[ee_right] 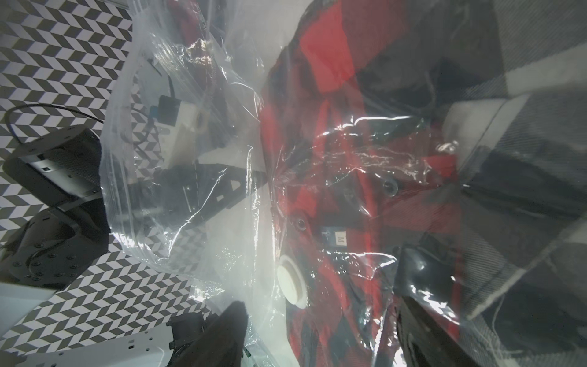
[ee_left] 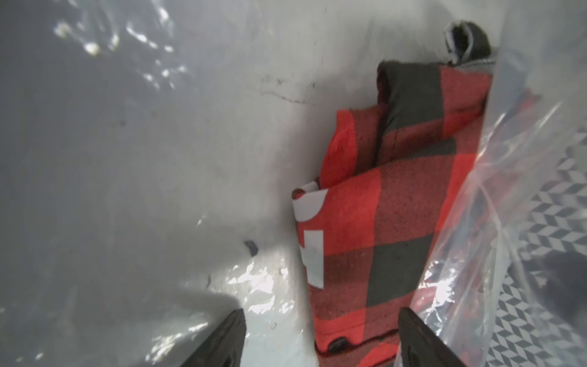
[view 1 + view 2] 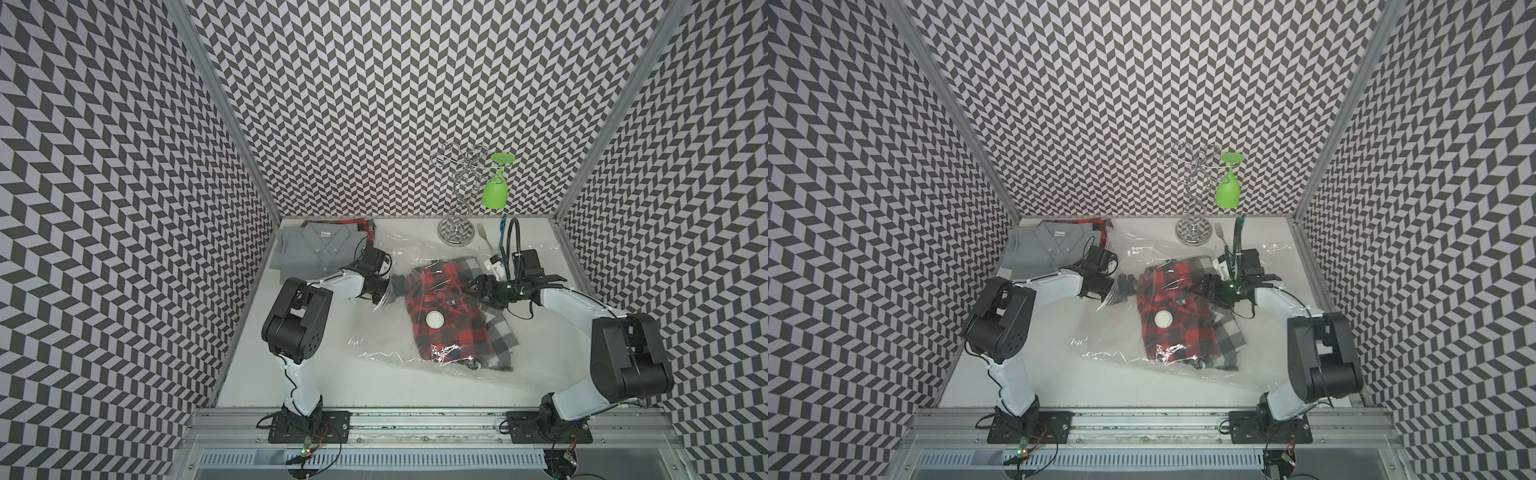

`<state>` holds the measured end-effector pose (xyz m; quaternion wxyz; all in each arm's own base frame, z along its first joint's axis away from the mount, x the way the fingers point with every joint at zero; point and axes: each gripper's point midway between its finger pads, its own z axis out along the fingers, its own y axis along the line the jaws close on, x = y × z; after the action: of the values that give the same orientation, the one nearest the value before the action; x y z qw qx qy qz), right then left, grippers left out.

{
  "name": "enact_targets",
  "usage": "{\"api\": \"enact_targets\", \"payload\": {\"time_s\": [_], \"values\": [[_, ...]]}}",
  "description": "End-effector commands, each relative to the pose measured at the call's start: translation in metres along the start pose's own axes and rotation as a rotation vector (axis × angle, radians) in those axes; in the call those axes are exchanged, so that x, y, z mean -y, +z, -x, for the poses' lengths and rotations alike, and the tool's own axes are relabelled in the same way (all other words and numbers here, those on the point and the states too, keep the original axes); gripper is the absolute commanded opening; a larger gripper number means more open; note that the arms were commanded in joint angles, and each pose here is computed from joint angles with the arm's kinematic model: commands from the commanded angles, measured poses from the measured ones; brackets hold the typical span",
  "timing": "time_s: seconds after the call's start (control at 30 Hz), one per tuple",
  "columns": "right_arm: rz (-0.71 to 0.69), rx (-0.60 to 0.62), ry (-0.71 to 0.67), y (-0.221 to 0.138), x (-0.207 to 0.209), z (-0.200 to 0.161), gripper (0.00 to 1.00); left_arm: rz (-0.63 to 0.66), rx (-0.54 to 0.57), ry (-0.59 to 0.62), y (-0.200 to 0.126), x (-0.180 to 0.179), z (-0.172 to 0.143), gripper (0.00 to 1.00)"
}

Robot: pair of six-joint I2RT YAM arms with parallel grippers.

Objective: Take the shirt out of the vacuum bag
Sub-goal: Take out the shirt from the vacuum bag.

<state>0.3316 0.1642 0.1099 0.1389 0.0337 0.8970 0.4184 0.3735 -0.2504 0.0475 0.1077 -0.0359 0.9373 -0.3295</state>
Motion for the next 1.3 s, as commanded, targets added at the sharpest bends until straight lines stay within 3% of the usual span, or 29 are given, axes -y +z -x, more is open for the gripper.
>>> {"api": "enact_targets", "payload": {"time_s": [0.0,0.27,0.4,0.6,0.73,0.8,1.27], "values": [[0.002,0.017,-0.039,-0.002,-0.004,0.004,0.75,0.075,-0.017,-0.009,0.018,-0.003,0.003,0.78],[0.004,0.013,-0.032,0.002,0.001,0.0,0.75,0.209,-0.063,0.027,0.045,-0.01,0.004,0.78],[0.006,0.016,-0.031,0.003,0.003,-0.001,0.75,0.236,-0.082,0.063,0.053,-0.008,0.003,0.72],[0.009,0.017,-0.032,0.002,0.003,-0.003,0.75,0.289,-0.14,0.096,0.067,-0.025,-0.012,0.37],[0.009,0.017,-0.035,0.002,0.003,-0.004,0.75,0.282,-0.153,0.12,0.072,-0.026,-0.019,0.18],[0.01,0.017,-0.036,0.002,0.003,-0.005,0.75,0.277,-0.155,0.119,0.072,-0.025,-0.02,0.02],[0.021,0.197,0.036,-0.022,-0.002,0.024,0.75,0.078,-0.051,0.128,0.026,0.043,-0.01,0.0]]}}
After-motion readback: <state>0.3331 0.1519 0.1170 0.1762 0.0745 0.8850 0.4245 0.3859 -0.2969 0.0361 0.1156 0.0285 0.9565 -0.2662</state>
